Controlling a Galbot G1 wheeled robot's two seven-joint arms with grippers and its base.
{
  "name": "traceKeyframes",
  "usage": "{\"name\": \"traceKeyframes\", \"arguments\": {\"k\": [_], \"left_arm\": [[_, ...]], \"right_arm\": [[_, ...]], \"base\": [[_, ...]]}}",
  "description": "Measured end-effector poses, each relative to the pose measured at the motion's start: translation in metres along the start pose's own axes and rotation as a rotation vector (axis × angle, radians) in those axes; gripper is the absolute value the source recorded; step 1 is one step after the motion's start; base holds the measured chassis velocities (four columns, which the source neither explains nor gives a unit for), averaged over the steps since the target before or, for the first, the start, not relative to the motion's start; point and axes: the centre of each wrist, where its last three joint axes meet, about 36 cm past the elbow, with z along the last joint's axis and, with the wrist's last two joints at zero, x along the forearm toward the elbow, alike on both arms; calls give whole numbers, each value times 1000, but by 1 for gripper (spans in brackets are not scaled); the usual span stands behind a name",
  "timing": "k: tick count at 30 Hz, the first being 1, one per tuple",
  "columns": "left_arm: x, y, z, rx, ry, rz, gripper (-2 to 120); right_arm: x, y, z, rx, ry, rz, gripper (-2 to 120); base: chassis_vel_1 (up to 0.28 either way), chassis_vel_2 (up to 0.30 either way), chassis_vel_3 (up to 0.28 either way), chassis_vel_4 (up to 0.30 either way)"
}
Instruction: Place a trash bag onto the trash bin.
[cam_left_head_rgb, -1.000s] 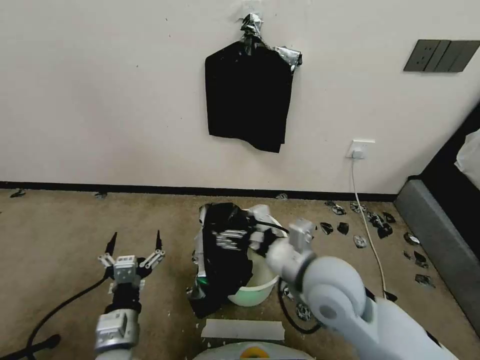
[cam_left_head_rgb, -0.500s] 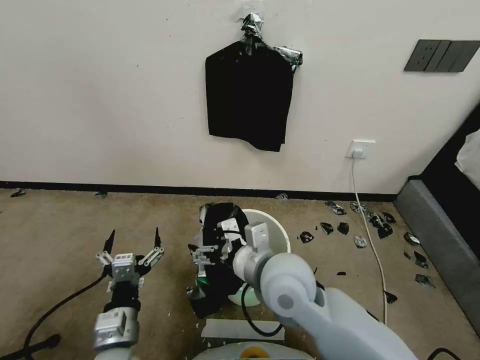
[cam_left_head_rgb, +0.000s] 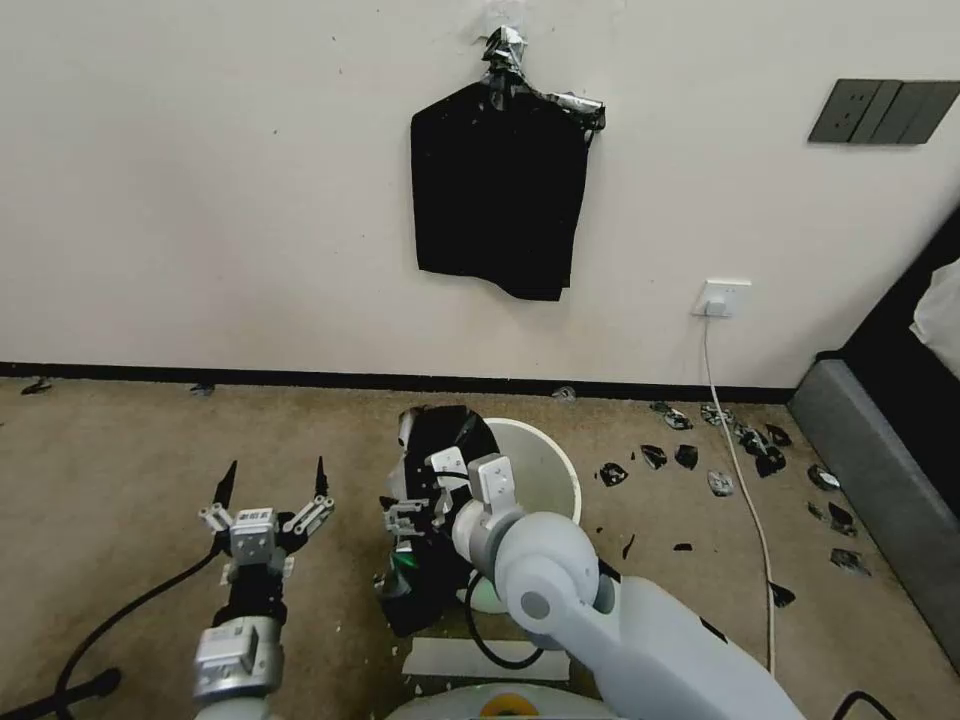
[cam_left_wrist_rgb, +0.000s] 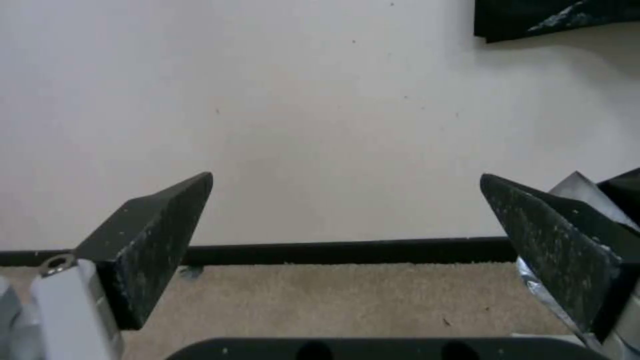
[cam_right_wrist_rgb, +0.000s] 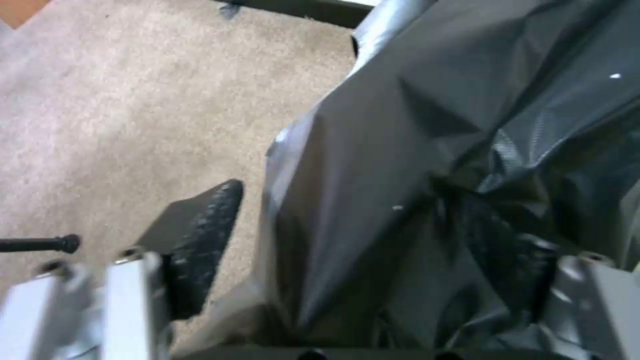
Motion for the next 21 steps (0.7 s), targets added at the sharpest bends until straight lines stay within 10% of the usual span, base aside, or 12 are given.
{"name": "traceKeyframes", "arguments": {"k": [21], "left_arm": [[-1, -5, 4, 10, 40, 26, 100]], "right_arm": [[2, -7, -1, -10, -33, 21, 2]], "base": [[0, 0, 0, 0]]}}
